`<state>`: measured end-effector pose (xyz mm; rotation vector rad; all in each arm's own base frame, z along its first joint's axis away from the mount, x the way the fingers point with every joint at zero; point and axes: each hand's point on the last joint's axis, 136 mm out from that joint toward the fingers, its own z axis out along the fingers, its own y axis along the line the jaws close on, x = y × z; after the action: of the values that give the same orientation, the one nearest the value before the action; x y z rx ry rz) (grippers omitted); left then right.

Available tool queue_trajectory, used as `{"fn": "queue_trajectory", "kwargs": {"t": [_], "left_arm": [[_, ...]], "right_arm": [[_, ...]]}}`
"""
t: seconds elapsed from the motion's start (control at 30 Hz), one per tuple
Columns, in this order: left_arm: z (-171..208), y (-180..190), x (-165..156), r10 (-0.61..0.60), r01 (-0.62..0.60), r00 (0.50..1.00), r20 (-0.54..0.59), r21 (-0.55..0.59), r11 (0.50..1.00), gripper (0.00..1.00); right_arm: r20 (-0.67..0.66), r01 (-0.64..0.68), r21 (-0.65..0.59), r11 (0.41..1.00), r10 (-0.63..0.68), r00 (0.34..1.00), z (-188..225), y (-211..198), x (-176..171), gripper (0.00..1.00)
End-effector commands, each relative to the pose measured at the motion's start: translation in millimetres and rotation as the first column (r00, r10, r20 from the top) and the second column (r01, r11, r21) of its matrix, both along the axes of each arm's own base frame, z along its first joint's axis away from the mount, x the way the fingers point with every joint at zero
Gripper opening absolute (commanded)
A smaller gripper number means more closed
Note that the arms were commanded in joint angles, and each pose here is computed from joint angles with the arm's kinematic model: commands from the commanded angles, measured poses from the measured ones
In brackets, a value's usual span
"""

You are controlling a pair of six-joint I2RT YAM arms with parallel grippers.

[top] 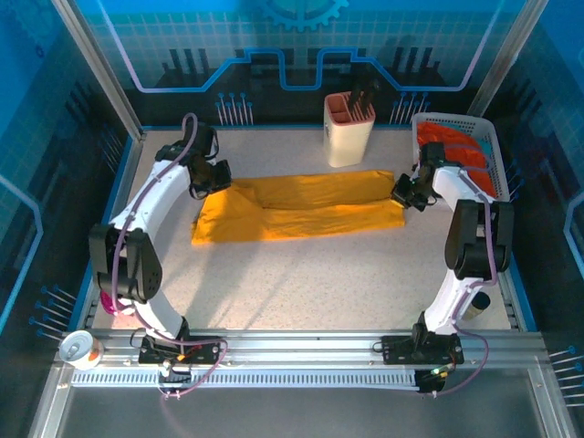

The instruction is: Fold and stack the t-shirts

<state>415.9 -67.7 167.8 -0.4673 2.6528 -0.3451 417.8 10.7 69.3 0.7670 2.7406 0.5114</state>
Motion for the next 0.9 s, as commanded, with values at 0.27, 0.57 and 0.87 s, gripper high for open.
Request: {"fn": "queue_trajectory", "kwargs": {"t": [0.27,0.57,0.87], "left_arm": [[-8.4,10.6,47.4,-0.066,0.063,0.997,0.038,0.075,0.995,0.0],[-36.6,43.4,63.2,0.042,-0.03,0.997,-0.058,0.199,0.98,0.63],[-28.6,58.5,20.0,0.174,-0.144,0.979,-0.107,0.245,0.959,0.84]], "right_arm": [[-0.074,0.019,0.03,0.999,-0.016,0.997,-26.0,2.9,2.0,0.0],[-0.072,-0.007,0.033,0.999,0.009,0.997,-28.1,4.5,3.1,0.49],[0.014,-0.116,-0.072,0.991,0.117,0.993,10.3,20.2,-1.7,0.83]]}}
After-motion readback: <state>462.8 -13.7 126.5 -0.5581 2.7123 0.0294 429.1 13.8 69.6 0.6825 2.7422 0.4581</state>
